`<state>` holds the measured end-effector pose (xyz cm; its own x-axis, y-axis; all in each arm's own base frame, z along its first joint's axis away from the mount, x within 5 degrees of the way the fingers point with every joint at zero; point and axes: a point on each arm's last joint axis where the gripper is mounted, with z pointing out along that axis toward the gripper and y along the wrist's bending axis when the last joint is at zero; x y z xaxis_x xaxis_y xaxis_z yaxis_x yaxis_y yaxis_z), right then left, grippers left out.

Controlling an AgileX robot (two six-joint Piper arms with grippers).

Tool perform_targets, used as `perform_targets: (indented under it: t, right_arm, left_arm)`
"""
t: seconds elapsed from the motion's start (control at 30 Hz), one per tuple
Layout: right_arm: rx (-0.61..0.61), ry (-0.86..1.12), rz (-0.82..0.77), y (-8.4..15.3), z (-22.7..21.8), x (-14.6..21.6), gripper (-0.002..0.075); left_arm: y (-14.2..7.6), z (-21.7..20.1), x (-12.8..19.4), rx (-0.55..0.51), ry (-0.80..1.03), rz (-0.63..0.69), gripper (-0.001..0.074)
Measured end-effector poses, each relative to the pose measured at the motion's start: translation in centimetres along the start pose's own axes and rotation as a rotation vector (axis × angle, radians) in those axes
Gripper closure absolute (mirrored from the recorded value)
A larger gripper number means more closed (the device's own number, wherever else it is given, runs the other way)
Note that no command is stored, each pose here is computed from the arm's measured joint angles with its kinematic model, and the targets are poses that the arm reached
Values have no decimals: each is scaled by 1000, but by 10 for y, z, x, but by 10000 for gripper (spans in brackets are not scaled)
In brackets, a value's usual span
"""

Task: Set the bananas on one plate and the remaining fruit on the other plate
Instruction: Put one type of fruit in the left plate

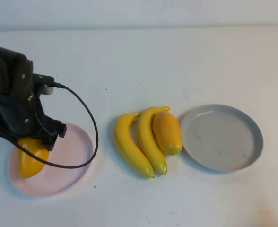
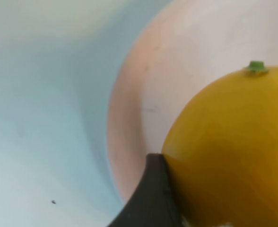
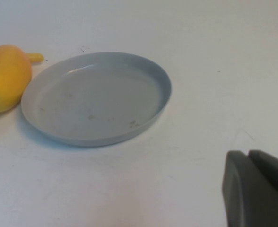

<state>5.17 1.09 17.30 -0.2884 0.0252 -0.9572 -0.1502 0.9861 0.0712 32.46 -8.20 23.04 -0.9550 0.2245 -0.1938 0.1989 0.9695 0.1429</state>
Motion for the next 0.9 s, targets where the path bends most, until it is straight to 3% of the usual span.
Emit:
perform_targets:
  t: [0.27,0.43,0.67,0.77,0.9]
  right_arm:
    - [0,0,0,0,0,0,741]
    - [0,0,0,0,0,0,741]
    - [0,0,0,0,0,0,741]
    - [0,0,0,0,0,0,741]
    - [0,0,0,0,0,0,741]
  left_arm:
    - [3,10,1,-13,26,4,172]
    - [3,11,2,-15,41,4,73]
    - [-2,10,3,-16,52,20,66]
    - [-22,-2,0,-9,13,32,66]
    - [-73,-37,-18,72,-122,80,66]
